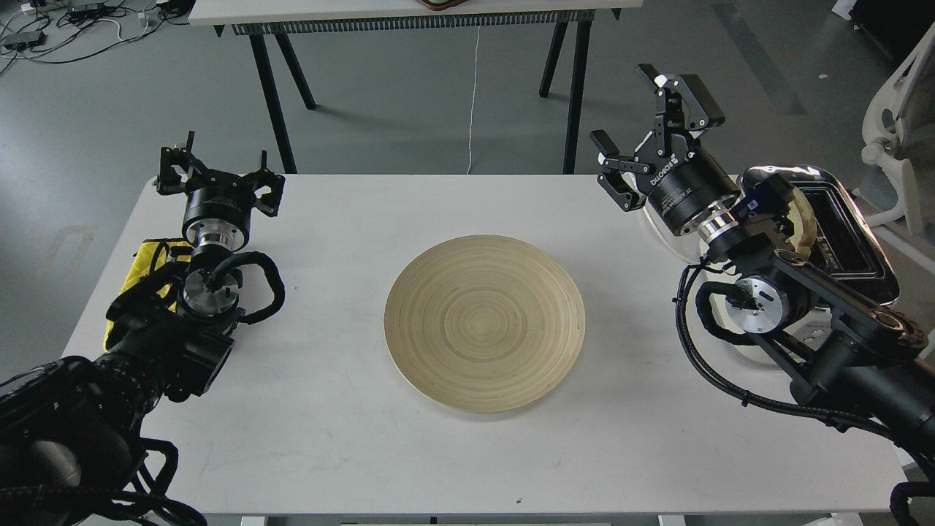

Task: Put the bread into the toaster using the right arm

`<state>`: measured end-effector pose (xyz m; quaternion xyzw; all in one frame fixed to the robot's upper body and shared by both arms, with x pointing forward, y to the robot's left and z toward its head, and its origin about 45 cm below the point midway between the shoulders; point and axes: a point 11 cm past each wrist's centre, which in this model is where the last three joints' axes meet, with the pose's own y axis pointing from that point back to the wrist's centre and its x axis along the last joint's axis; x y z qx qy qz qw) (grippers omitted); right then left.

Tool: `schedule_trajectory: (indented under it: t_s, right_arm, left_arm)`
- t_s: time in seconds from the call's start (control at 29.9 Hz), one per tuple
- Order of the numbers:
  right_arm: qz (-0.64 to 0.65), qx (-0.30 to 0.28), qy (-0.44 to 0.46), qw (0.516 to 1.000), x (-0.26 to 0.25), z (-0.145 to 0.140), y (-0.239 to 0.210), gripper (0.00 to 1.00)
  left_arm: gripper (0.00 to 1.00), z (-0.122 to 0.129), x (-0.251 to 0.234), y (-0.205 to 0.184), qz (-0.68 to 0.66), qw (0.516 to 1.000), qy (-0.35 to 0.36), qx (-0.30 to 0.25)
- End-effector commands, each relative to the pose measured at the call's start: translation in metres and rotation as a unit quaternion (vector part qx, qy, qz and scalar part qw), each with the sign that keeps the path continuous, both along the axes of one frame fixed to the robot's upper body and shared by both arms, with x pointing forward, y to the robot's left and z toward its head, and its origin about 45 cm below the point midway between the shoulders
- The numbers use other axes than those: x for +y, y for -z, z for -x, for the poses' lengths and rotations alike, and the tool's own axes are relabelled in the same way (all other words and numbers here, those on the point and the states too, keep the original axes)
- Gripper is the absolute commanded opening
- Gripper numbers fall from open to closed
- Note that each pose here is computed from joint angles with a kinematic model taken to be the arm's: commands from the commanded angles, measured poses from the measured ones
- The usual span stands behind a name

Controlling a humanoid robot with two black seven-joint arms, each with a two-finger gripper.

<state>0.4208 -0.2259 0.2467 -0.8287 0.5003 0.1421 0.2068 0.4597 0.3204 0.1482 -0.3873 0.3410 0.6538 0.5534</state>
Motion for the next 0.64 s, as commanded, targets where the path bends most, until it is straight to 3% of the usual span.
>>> schedule_trajectory:
  t_s: [0.0, 0.6]
  right_arm:
    - [-0.108, 0.015, -0.008, 0.994, -0.009, -0.004, 0.017, 0.99]
    - [-0.133, 0.059, 0.011, 0.989, -0.017, 0.013, 0.064, 0.99]
  left_arm:
    - [1.0, 0.0, 0.0, 0.0, 0.0, 1.0, 0.0, 0.0]
    - [1.0, 0.0, 0.0, 0.0, 0.0, 1.0, 0.0, 0.0]
